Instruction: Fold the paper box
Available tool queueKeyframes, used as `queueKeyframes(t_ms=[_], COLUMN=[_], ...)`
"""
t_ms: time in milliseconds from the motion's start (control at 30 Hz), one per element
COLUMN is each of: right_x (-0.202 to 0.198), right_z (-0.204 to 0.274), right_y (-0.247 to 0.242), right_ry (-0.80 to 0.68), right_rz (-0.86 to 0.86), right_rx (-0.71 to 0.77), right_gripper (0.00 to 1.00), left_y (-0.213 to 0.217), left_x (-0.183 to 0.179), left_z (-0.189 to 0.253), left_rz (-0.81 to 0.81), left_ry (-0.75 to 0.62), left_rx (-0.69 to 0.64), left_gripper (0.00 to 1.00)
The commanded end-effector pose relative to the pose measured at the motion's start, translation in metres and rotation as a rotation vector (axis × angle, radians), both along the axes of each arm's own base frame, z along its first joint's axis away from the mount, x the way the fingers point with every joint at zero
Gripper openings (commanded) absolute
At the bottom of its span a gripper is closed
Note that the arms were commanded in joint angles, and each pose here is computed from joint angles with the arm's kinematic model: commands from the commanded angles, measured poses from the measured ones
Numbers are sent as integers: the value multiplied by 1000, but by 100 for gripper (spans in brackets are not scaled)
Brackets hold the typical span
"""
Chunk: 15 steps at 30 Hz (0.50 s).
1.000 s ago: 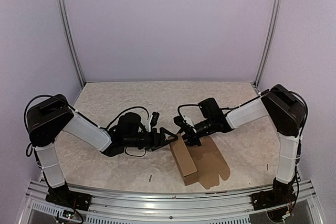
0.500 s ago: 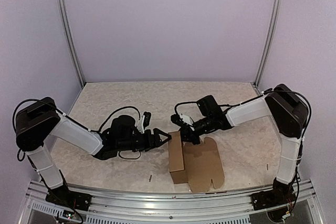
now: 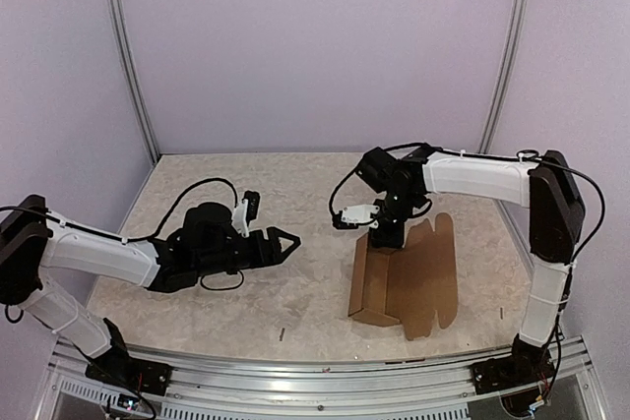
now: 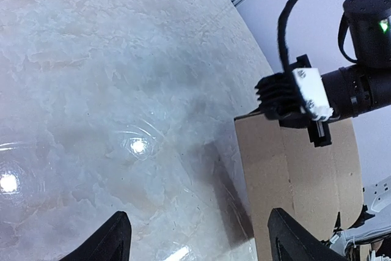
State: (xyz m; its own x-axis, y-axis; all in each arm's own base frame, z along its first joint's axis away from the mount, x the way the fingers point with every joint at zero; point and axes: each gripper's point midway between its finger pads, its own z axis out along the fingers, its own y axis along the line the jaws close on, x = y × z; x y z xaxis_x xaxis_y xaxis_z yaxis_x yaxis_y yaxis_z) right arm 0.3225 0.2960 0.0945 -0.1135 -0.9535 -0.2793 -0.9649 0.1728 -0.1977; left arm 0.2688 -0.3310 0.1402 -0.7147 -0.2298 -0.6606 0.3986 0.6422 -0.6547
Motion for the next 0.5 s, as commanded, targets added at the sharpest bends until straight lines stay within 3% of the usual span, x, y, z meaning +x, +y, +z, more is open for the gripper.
queueKeyframes(t_ms=[0,467], right_x=[-42,-57], right_z=[-33,-77], right_y=[-63,-69], right_ry=[166,173], right_rz=[-12,-13], right_rx=[-360,-439], right_gripper=[0,13], left_y=[10,-4], left_x=[-1,-13], left_z=[-6,-27], left_rz=[10,-21], left_ry=[-1,41], left_rx=[68,69], left_gripper=[75,75])
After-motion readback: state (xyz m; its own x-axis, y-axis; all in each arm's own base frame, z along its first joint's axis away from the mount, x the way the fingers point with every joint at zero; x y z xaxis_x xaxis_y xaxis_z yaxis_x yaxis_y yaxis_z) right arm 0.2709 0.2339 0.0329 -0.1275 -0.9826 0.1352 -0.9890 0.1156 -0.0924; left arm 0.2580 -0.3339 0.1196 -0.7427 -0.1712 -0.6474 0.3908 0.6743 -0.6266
